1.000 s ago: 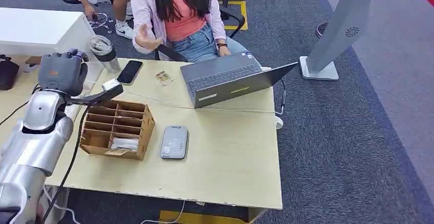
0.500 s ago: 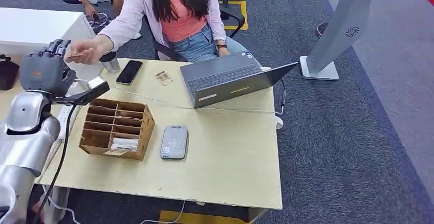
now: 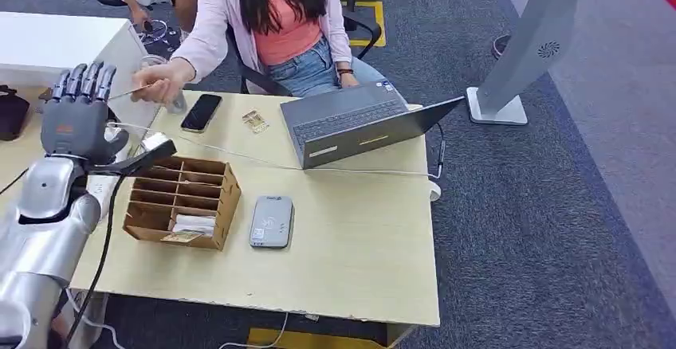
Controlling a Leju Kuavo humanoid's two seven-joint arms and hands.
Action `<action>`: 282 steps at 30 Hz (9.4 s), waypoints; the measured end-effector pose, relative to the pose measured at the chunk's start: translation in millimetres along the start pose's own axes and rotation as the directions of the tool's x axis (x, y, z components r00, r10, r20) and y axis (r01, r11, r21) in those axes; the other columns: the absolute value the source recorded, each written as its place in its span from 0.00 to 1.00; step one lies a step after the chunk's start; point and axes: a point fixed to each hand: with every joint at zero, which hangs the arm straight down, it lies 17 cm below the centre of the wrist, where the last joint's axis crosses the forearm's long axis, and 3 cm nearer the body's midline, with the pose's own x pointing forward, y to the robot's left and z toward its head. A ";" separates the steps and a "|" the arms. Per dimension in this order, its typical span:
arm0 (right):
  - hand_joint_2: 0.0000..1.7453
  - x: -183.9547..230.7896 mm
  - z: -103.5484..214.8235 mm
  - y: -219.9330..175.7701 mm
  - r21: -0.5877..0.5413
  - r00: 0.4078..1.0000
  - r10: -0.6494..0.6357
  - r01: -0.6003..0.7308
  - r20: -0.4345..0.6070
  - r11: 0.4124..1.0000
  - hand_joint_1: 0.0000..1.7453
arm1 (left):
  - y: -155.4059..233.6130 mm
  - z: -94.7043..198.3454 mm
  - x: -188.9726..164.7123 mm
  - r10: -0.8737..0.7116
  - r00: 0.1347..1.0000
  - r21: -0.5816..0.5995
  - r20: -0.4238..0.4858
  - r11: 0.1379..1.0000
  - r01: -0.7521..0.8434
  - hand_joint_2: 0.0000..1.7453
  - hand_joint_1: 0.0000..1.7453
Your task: Pass the card to the sensor for recognition and then transmit it.
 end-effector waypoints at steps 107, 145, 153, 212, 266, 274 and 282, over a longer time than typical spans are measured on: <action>1.00 -10.5 1.2 15.6 0.017 0.996 -0.081 0.082 -0.033 0.997 0.00 | -86.0 218.9 106.7 0.198 0.980 -0.358 0.009 0.916 -0.182 1.00 1.00; 1.00 -2.7 0.6 6.4 0.018 1.000 0.009 -0.009 -0.001 1.000 0.00 | 68.5 25.0 36.3 0.074 0.997 0.130 0.036 0.988 -0.078 1.00 1.00; 1.00 -1.1 0.6 5.8 0.017 1.000 0.020 -0.020 0.006 1.000 0.00 | 72.6 11.1 28.3 0.041 0.999 0.139 0.028 0.989 -0.045 1.00 1.00; 1.00 -1.0 -0.2 -1.3 -0.014 1.000 0.007 -0.008 -0.007 1.000 0.00 | 86.4 59.0 -13.6 0.181 0.982 0.362 0.048 0.913 -0.186 1.00 0.00; 0.00 -26.9 1.1 21.9 -0.013 0.974 -0.219 0.219 -0.062 0.976 0.00 | -173.3 632.7 -45.0 0.662 -0.749 0.999 -0.027 0.000 -0.036 0.00 0.00; 0.00 -21.9 0.5 16.2 -0.013 0.967 -0.253 0.253 -0.024 0.967 0.00 | -205.5 597.8 -12.7 0.547 -0.822 0.982 -0.157 0.000 -0.187 0.00 0.00; 0.00 -16.2 0.8 14.0 0.000 0.960 -0.279 0.279 0.018 0.960 0.00 | -228.8 580.2 27.3 0.422 -0.846 0.934 -0.327 0.008 -0.357 0.00 0.00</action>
